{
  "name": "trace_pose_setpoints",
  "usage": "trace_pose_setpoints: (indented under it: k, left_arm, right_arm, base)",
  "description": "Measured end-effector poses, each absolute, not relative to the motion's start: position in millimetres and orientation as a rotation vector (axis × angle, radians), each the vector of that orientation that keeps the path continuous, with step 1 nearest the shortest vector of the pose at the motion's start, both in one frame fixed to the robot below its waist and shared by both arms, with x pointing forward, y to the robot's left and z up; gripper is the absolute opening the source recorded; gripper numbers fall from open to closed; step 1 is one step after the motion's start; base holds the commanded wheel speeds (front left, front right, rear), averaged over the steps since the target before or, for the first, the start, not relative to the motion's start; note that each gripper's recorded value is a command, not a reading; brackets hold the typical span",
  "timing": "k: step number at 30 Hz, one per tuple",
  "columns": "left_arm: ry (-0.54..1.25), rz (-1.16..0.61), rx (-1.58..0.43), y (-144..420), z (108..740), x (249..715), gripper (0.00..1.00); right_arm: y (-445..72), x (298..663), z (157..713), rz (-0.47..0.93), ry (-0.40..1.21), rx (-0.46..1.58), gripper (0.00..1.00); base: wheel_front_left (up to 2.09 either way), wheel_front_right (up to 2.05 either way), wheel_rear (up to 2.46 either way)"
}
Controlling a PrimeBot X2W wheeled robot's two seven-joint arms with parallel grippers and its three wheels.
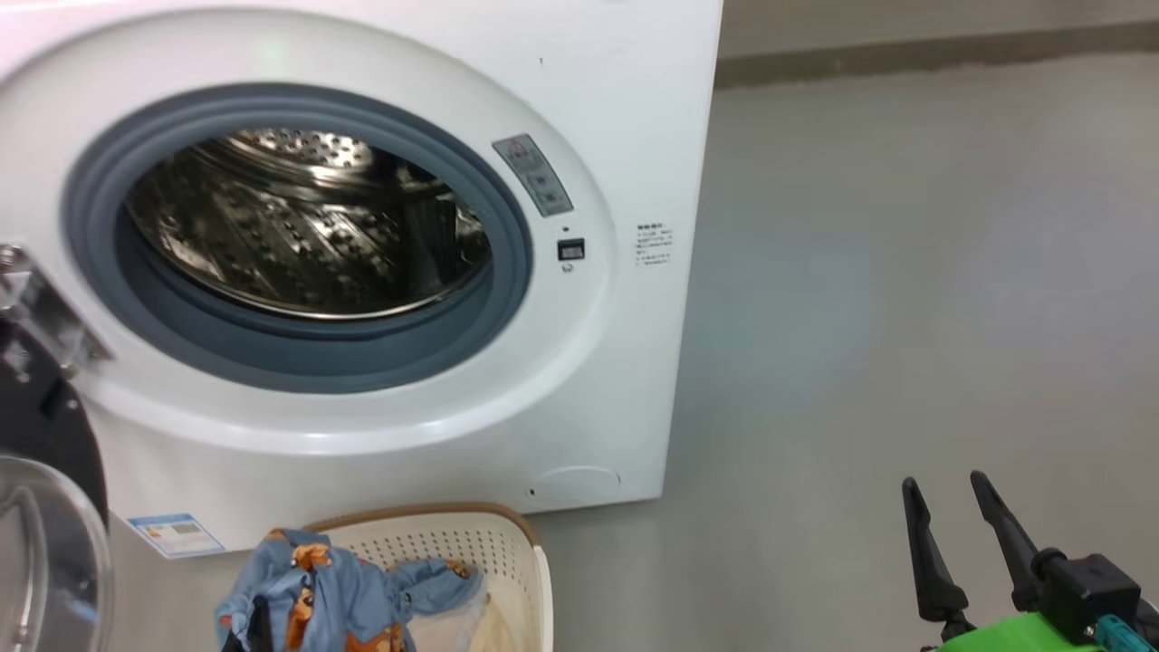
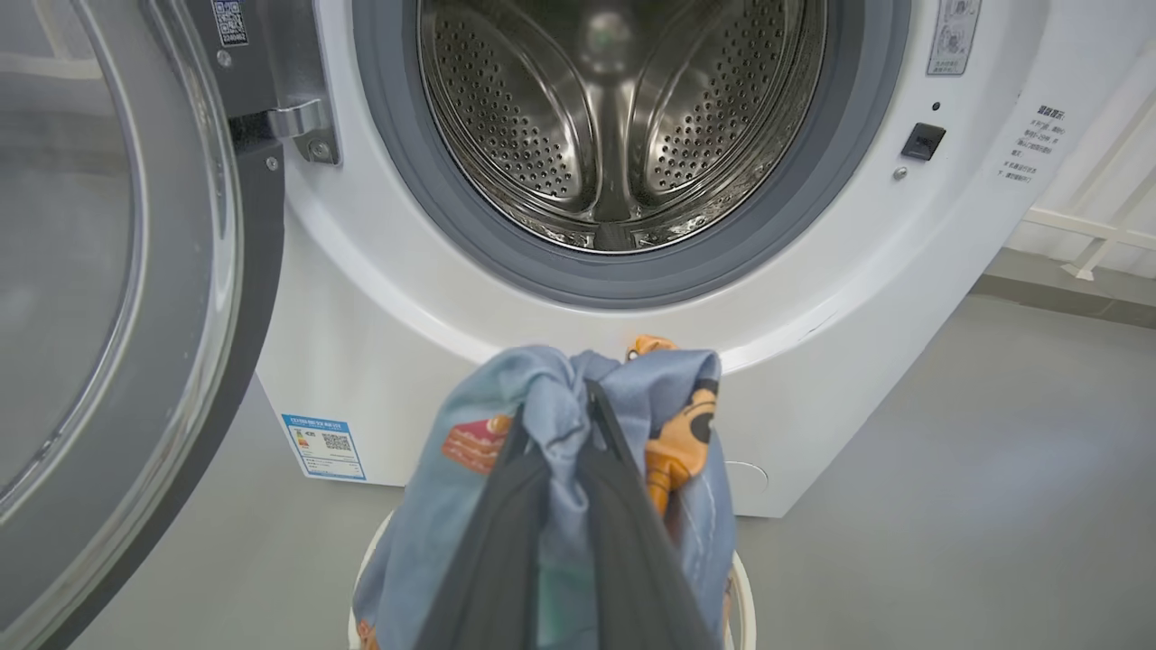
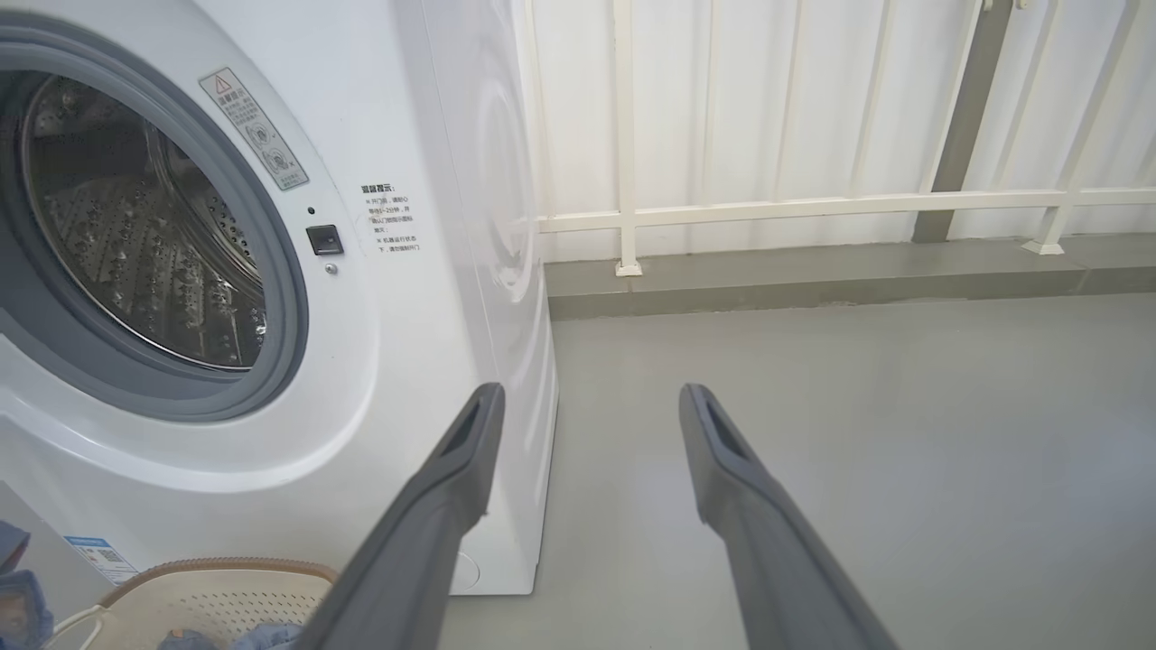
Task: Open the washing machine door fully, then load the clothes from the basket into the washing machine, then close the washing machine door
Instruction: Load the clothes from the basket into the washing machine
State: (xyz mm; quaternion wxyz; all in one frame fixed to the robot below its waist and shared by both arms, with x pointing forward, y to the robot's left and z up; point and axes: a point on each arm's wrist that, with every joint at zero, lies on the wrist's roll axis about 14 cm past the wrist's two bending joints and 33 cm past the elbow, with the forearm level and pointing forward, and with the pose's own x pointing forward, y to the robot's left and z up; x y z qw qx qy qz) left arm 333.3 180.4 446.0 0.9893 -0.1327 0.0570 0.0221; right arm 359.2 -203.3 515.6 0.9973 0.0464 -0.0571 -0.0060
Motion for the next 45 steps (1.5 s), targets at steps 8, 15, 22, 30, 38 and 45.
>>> trace_pose_setpoints:
  k: [8, 15, 22, 30, 38, 45]
  left_arm:
    - [0.010, 0.051, -0.239, 187, 476, 321, 0.00]
    - [-0.046, 0.049, -0.230, 188, 493, 316, 0.00]
    - [-0.075, 0.041, -0.228, 186, 502, 313, 0.00]
    - [-0.069, 0.038, -0.227, 185, 501, 311, 0.00]
    - [-0.058, 0.033, -0.227, 183, 498, 313, 0.00]
    - [-0.047, 0.029, -0.235, 181, 495, 315, 0.00]
  right_arm:
    - [-196, 353, 527, 0.010, -0.149, 0.096, 1.00]
    - [-191, 348, 519, 0.026, -0.125, 0.091, 1.00]
    - [-190, 346, 516, 0.030, -0.117, 0.091, 1.00]
    - [-190, 347, 513, 0.029, -0.105, 0.091, 1.00]
    - [-191, 348, 509, 0.025, -0.092, 0.092, 1.00]
    - [-192, 348, 505, 0.020, -0.082, 0.094, 1.00]
  base:
    - [0.00, 0.00, 0.00]
    - [0.00, 0.00, 0.00]
    - [0.00, 0.00, 0.00]
    - [0.00, 0.00, 0.00]
    - [0.00, 0.00, 0.00]
    - [0.00, 0.00, 0.00]
